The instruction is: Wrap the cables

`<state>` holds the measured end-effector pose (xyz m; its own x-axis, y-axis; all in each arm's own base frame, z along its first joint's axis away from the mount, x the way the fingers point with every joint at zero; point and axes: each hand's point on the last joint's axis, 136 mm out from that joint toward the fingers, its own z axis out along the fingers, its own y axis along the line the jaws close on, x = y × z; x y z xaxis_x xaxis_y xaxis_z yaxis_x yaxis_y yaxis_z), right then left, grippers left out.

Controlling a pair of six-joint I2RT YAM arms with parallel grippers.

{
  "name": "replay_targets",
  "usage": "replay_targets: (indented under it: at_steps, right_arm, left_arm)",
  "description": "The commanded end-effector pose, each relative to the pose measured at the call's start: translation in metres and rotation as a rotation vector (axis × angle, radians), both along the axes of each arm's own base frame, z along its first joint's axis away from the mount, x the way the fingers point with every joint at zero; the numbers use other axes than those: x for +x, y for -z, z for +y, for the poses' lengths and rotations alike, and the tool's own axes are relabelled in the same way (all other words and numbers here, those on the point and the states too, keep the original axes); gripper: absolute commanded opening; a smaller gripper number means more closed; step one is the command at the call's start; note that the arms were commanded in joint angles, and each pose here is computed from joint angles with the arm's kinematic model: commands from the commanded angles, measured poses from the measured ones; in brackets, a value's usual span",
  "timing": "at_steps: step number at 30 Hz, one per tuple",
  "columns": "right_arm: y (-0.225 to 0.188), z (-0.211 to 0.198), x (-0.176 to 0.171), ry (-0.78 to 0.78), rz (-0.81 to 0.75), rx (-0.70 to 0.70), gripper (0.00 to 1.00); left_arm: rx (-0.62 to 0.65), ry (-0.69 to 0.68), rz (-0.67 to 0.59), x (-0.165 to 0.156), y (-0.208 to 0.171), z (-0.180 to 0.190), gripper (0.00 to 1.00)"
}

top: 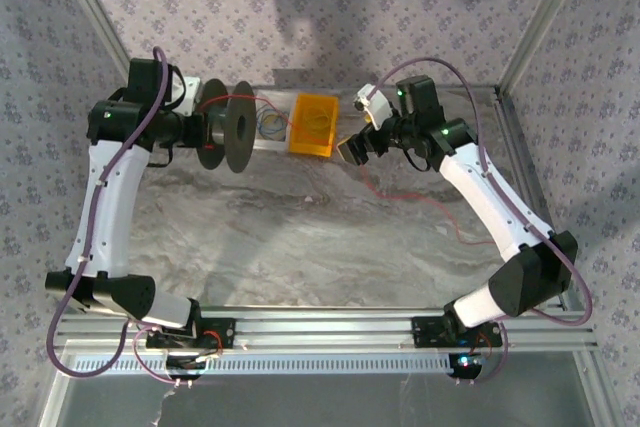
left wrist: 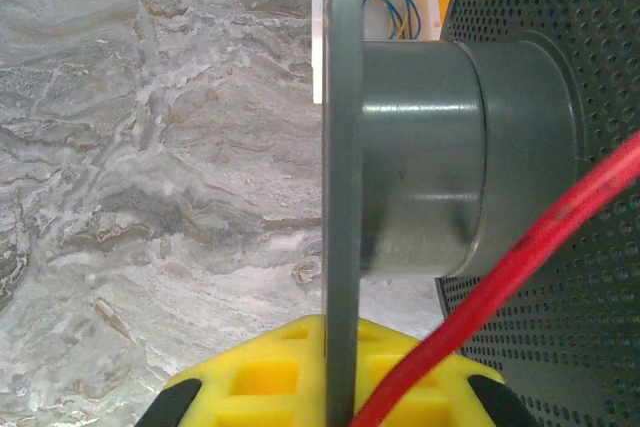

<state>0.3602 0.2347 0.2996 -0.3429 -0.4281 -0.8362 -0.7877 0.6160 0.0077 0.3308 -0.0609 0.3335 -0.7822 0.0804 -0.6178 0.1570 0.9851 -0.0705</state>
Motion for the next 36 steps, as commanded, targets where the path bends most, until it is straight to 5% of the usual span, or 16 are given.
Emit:
replay_targets:
  at_steps: [1, 11, 29, 36]
  right_arm:
    - [-0.006, 0.004, -0.006, -0.064, -0.023, 0.042, 1.00]
    - [0.017, 0.013, 0.009, -0.142, 0.040, 0.087, 0.97]
    - [-0.025, -0.010, -0.045, -0.193, 0.052, 0.282, 0.94]
    - [0.018, -0.010, -0.066, -0.174, 0.169, 0.210, 0.89]
  left_arm:
    - [-0.042, -0.037, -0.126, 0.001, -0.035, 0.005, 0.00]
    - [-0.089, 0.013, -0.138, -0.006, -0.042, -0.005, 0.00]
    - [-0.100, -0.023, -0.112, 0.006, -0.031, -0.001, 0.00]
    - [-0.105, -0.026, -0.135, 0.009, -0.040, -0.001, 0.00]
